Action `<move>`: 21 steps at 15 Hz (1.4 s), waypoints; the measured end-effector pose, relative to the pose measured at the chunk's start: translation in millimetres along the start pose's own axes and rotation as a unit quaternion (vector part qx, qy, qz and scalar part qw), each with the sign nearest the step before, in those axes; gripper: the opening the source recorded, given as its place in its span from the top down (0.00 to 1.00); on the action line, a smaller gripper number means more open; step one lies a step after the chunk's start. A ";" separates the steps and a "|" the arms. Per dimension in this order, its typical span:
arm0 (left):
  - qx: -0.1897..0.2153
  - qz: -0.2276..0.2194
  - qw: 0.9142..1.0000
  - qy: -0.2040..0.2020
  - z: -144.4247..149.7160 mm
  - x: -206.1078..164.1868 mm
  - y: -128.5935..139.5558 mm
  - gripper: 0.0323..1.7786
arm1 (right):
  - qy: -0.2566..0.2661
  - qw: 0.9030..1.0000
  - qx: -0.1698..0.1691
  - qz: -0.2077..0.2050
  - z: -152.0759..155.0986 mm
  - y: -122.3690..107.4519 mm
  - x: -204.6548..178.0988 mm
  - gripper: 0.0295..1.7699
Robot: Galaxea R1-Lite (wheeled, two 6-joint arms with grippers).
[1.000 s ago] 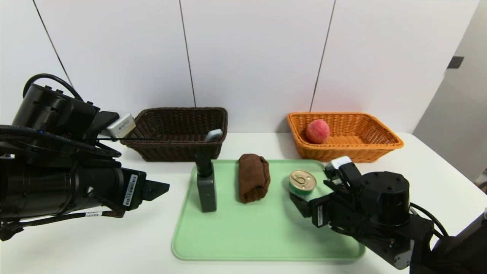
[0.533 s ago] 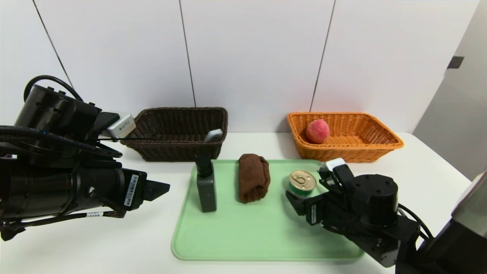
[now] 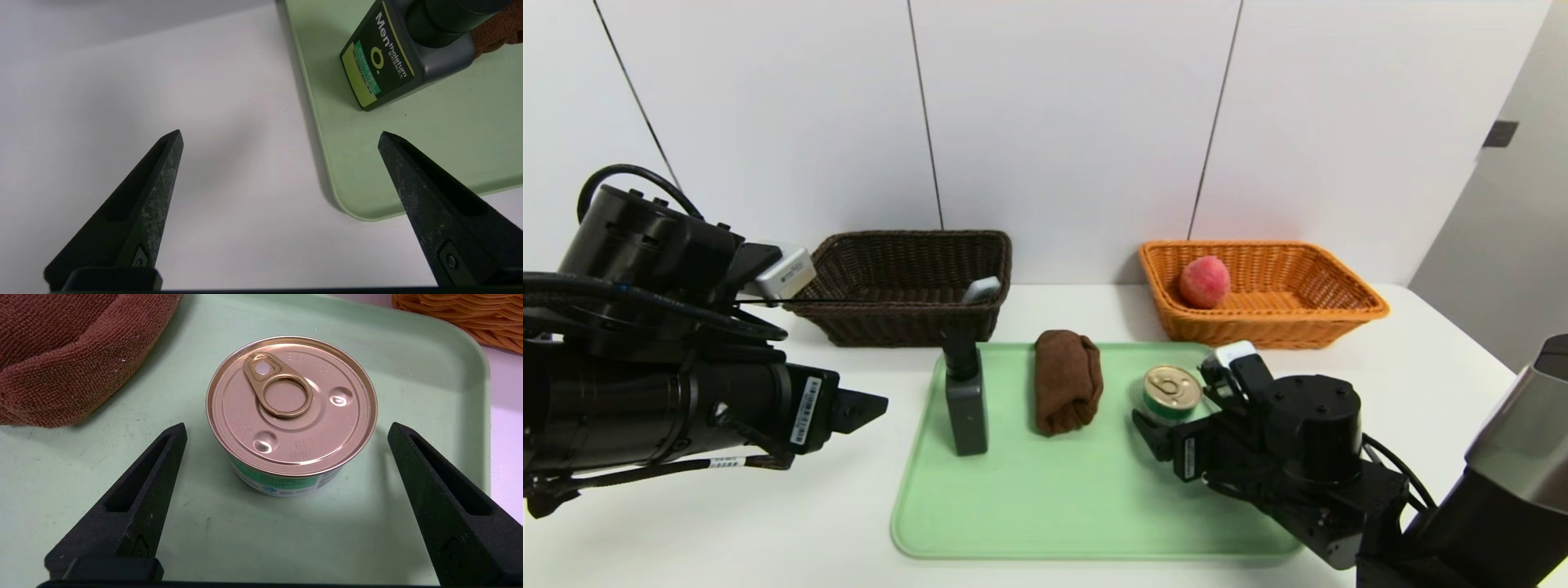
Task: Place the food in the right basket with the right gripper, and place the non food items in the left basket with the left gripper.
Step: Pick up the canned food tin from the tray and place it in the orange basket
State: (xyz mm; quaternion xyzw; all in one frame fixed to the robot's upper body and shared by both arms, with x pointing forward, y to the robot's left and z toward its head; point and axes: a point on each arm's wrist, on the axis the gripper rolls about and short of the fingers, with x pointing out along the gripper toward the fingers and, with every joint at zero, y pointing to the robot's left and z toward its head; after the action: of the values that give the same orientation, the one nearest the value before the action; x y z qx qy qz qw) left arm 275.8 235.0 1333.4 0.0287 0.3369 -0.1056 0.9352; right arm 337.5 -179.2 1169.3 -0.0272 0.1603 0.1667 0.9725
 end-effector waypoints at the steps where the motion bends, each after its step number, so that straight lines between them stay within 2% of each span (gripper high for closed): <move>1: 0.000 0.000 1.000 0.000 0.0 0.0 0.0 0.05 | -0.001 1.000 0.005 0.000 0.0 0.3 1.1 0.04; 5: 0.001 0.000 1.000 0.001 -0.2 0.6 -0.2 0.05 | -0.003 1.000 0.020 -0.006 0.0 1.4 7.4 0.04; 17: 0.001 0.000 1.000 0.004 -0.4 2.4 -0.6 0.05 | -0.010 0.999 0.026 -0.019 2.0 -3.5 19.9 0.04; 18: 0.002 0.000 1.000 0.004 -0.4 2.6 -0.6 0.05 | -0.009 0.999 0.026 -0.020 1.7 -4.2 20.5 0.09; 21: 0.002 0.000 1.000 0.005 0.2 3.3 -0.9 0.05 | -0.008 0.999 0.026 -0.021 0.8 -4.8 22.1 0.36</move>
State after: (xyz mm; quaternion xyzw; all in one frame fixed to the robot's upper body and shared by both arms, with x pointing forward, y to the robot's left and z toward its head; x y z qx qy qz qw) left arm 278.3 233.4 1331.4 0.0312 0.3411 -0.1064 0.9335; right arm 359.0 -176.6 1162.9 -0.0040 0.1565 0.1427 0.9773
